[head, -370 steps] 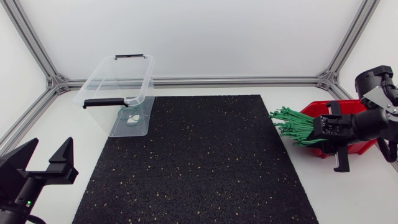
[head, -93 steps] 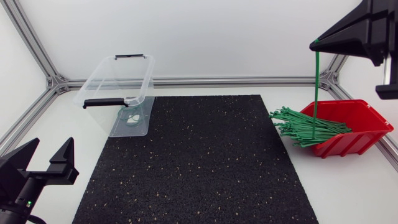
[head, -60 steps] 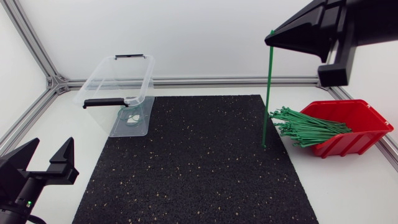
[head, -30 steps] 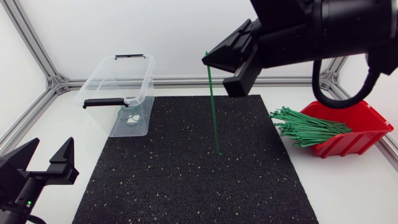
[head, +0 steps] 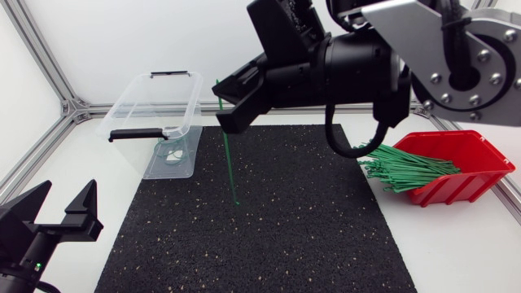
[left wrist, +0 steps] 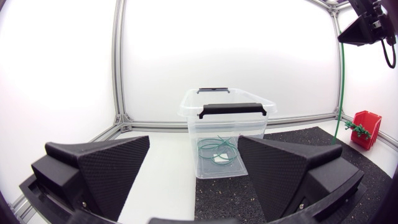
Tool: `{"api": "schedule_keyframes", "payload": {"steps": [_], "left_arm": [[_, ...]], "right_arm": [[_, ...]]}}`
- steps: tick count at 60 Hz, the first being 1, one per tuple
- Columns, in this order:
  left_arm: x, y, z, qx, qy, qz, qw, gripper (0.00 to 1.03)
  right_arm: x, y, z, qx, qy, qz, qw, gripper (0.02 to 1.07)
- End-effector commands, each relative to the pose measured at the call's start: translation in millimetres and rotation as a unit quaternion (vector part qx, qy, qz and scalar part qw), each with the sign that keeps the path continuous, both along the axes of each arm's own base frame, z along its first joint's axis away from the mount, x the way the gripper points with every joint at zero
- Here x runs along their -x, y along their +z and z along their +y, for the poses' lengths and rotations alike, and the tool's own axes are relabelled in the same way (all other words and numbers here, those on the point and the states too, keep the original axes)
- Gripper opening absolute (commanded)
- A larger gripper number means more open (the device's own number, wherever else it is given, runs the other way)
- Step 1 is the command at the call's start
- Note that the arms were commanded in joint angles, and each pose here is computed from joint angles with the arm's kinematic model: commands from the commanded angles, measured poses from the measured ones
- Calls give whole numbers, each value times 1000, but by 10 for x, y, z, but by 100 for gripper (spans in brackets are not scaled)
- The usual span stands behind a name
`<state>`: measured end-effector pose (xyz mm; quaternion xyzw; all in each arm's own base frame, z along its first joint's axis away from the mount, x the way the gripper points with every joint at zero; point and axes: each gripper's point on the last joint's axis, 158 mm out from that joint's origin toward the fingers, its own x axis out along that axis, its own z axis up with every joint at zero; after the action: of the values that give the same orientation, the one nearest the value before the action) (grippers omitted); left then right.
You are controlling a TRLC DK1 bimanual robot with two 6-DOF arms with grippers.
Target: Take a green cable tie from the red box, thread the tail through the head to close it, then place it in the transparent bin on the left.
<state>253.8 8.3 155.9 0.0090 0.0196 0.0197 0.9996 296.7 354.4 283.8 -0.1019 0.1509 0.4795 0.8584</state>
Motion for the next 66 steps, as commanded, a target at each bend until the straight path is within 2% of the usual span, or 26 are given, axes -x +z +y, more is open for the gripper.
{"api": "schedule_keyframes", "payload": {"steps": [1,18,27,37,55,66], "left_arm": [[-8,-216,-6,14,0,23,1000,99],[-8,-223,-13,14,-1,25,1000,99],[-8,-223,-13,14,-1,25,1000,99],[-8,-223,-13,14,-1,25,1000,99],[-8,-227,-29,14,-4,26,1000,99],[-8,-231,-31,14,-5,26,1000,99]], "right_arm": [[29,-148,124,-8,3,24,1000,10],[174,-270,448,-35,45,54,997,14],[195,-326,438,-49,55,64,995,14],[186,-544,264,-31,46,68,996,14],[285,-666,-223,-13,35,83,996,14],[392,-967,-486,36,45,99,993,14]]}}
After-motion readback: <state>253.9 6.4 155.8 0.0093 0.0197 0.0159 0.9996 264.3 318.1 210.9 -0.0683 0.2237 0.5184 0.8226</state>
